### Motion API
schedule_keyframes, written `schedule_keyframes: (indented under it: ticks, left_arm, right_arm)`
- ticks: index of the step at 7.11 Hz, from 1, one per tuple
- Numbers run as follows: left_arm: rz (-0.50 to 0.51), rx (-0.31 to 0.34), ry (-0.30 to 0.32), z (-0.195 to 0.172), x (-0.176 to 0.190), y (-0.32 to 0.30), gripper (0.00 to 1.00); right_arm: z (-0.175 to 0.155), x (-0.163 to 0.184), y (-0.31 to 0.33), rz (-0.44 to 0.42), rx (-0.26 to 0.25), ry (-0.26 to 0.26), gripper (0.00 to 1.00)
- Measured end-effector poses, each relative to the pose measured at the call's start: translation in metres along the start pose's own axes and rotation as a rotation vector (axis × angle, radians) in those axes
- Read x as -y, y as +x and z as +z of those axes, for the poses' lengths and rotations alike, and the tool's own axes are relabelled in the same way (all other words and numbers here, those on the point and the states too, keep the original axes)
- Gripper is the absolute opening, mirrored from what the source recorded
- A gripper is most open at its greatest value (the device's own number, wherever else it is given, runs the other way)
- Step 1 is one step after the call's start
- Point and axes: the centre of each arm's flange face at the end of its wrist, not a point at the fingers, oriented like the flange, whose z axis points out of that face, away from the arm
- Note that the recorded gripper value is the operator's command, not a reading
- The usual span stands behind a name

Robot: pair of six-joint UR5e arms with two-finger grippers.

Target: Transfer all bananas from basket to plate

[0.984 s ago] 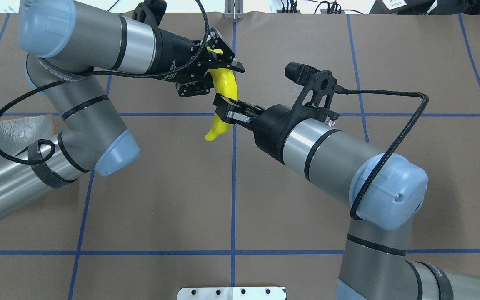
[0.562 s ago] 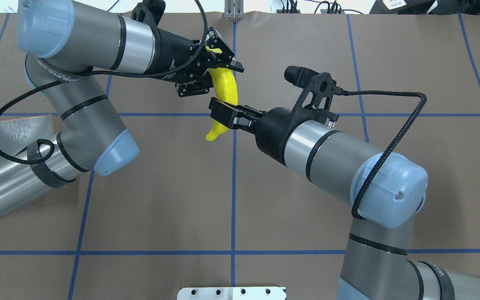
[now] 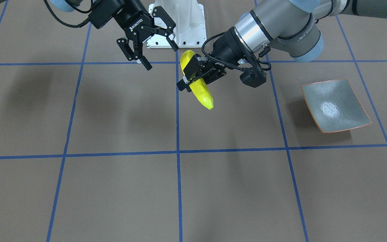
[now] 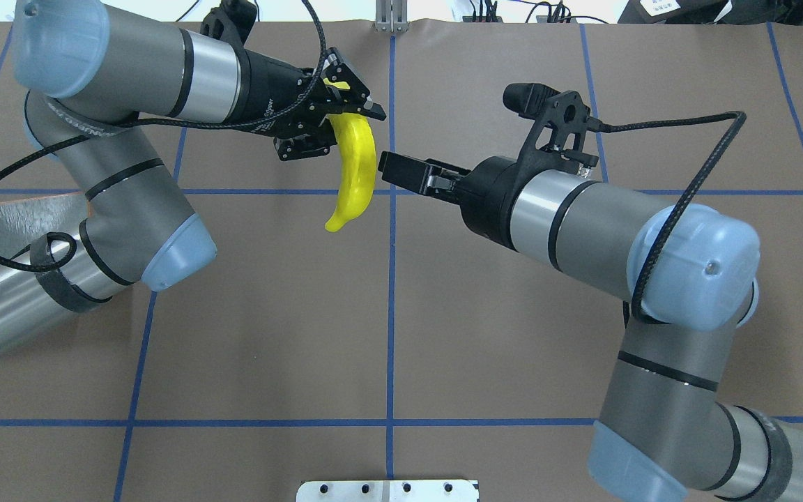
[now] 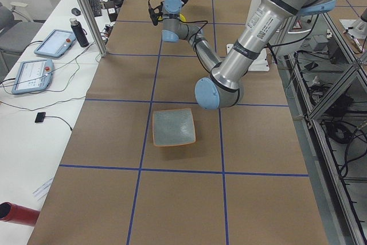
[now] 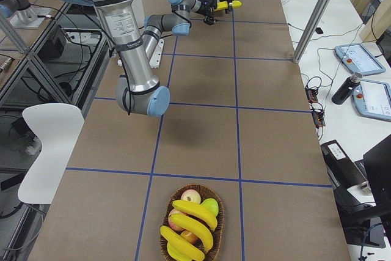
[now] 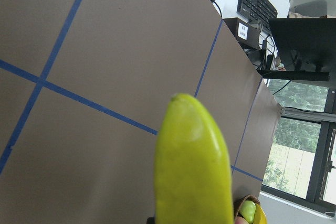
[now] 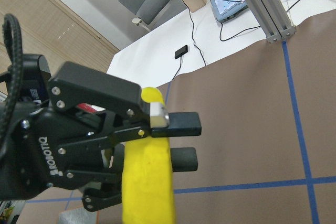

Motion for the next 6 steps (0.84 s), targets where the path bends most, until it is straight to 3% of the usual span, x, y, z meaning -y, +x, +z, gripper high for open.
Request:
schedule_keyframes:
  ticks: [2,3,6]
  left_arm:
    - [-0.034,0.043,0.070,-0.026,0.042,-0.036,0.00]
    - [-0.049,0.073,0.096,-0.042,0.060,-0.060,0.00]
    - [0.086,0.217,0.151,-0.119,0.101,-0.168,0.00]
  right_arm:
    - [-0.009,0.032,0.046,0.008,-0.071,-0.060,1.00]
    - [-0.016,0.048,0.081,0.018,-0.131,-0.080,1.00]
    - [-0.066,0.107,0.210,-0.014,-0.314,-0.189,1.00]
